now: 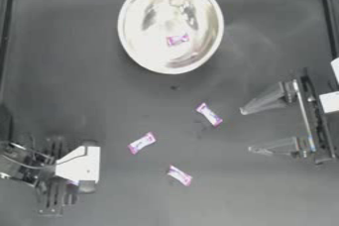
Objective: Put candies in bowl
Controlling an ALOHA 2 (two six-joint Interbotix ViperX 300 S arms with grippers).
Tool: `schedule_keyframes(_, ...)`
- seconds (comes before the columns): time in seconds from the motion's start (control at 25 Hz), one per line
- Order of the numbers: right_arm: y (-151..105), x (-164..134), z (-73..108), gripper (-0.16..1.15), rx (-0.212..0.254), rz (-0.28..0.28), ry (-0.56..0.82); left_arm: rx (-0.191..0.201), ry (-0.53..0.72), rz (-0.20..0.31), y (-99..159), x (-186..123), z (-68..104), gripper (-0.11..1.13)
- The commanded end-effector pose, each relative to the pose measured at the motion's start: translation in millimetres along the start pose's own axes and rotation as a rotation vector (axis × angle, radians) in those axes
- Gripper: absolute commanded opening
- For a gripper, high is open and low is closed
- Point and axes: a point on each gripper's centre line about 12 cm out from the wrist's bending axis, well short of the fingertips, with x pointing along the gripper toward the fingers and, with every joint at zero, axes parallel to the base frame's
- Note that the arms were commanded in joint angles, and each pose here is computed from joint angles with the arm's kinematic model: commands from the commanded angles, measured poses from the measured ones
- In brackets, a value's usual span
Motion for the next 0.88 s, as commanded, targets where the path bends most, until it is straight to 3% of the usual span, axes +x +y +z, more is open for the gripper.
schedule_keyframes(0.04,1,-2,7.9,0.98,0.007,0.001,-0.029,-0.003,-0.018,-0.012,-4,-1,6.7,0.96)
schedule_keyframes(0.4,1,-1,8.9,0.98,0.015,0.000,-0.032,-0.002,0.014,0.003,-3,10,3.7,0.93)
schedule_keyframes(0.56,1,-1,8.9,0.98,0.016,0.000,-0.032,-0.023,0.012,0.007,-2,11,4.1,0.85)
schedule_keyframes(0.88,2,-2,11.1,0.98,0.016,0.000,-0.041,-0.038,0.018,0.015,-3,16,5.6,0.80)
